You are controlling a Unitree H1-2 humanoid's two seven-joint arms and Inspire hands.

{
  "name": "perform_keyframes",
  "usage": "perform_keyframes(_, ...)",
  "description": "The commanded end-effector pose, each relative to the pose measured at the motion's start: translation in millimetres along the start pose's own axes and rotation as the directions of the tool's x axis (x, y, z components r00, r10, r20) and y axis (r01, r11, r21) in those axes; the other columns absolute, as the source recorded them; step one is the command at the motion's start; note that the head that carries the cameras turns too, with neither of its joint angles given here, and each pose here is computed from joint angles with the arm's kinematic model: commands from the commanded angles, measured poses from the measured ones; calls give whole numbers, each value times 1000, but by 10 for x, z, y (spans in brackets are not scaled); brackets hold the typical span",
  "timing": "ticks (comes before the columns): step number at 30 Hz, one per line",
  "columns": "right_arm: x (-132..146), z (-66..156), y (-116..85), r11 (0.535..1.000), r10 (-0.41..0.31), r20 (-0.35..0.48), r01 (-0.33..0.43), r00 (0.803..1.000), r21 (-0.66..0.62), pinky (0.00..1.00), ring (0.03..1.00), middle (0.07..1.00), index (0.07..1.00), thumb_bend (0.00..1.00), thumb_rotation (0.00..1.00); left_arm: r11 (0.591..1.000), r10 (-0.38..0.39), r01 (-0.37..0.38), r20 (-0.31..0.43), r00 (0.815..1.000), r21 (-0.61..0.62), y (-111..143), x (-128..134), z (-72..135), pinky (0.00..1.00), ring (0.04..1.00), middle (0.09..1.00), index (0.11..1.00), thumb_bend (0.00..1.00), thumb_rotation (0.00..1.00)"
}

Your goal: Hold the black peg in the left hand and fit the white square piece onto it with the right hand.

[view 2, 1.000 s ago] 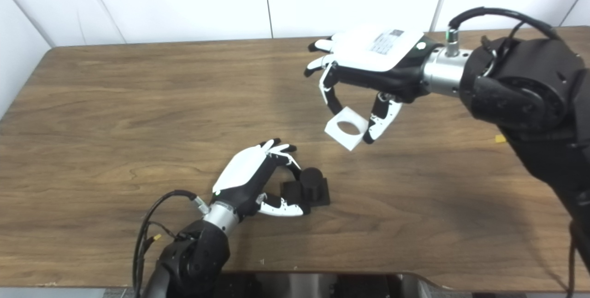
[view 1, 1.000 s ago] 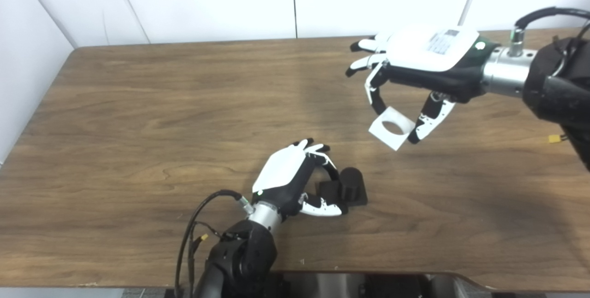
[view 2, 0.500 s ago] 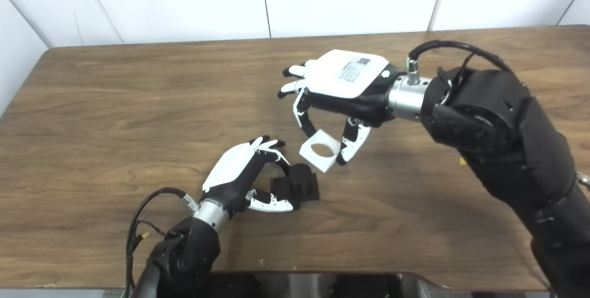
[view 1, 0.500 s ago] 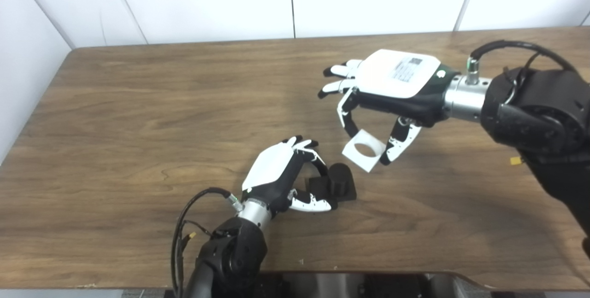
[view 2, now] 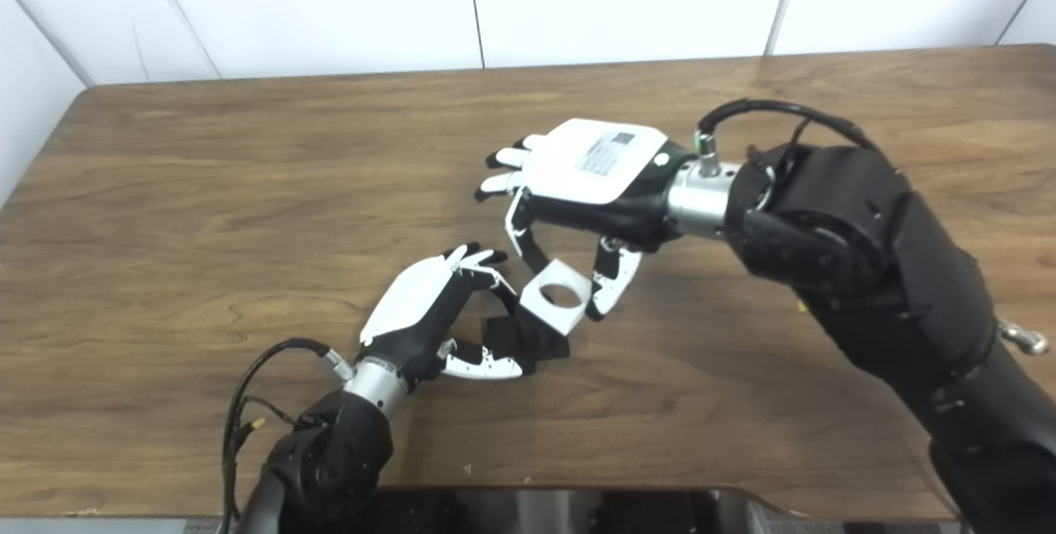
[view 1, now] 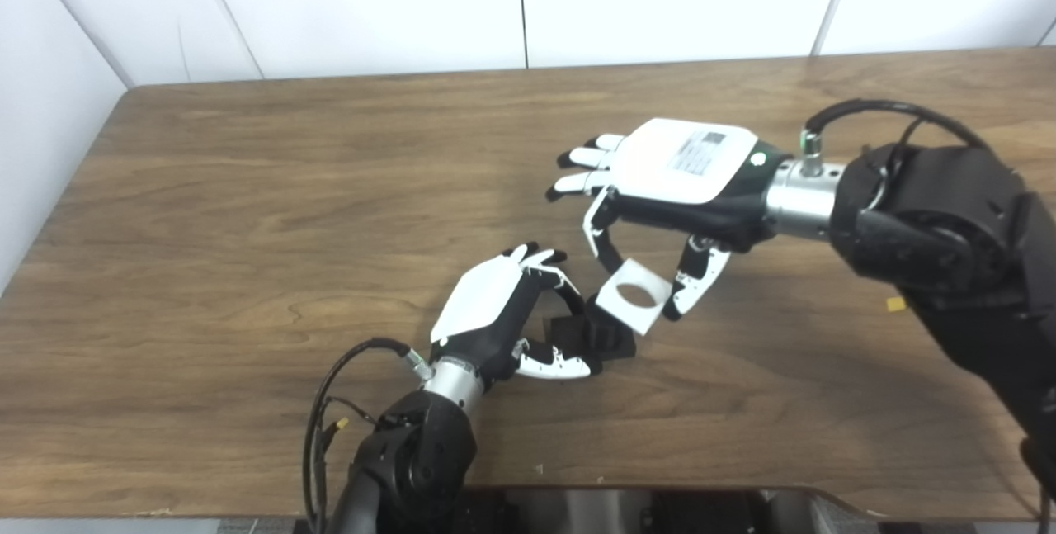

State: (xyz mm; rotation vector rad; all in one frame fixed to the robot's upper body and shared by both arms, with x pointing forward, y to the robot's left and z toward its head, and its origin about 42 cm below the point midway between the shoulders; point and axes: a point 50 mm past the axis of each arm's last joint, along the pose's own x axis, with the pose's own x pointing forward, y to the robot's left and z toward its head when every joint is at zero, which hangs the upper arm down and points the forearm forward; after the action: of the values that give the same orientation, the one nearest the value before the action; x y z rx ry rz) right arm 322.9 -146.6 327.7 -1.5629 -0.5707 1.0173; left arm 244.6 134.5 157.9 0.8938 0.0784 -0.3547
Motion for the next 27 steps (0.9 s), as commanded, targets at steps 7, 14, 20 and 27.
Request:
perform_keyframes(7, 33, -32, -30, 999, -26, -15, 26, 1000, -26, 1000, 1000, 939, 490, 525, 139, 999, -12, 15, -88, 996, 33, -45, 5, -156, 1000, 1000, 916, 492, 517, 75)
perform_keyframes(14, 57, -47, -38, 999, -29, -20, 28, 999, -20, 1000, 1000, 942, 491, 525, 139, 1000, -7, 9, -85, 996, 17, -54, 14, -132, 1000, 1000, 914, 490, 517, 73)
perform_keyframes(20, 87, -65, -47, 999, -32, -17, 32, 999, -21, 1000, 1000, 942, 491, 525, 139, 1000, -14, 15, -87, 996, 12, -63, 7, -125, 1000, 1000, 920, 491, 517, 72)
perform_keyframes(27, 134, -70, -42, 999, -42, -9, 41, 999, -21, 1000, 1000, 939, 491, 525, 140, 1000, -14, 16, -86, 996, 18, -69, 10, -133, 1000, 1000, 919, 491, 517, 73)
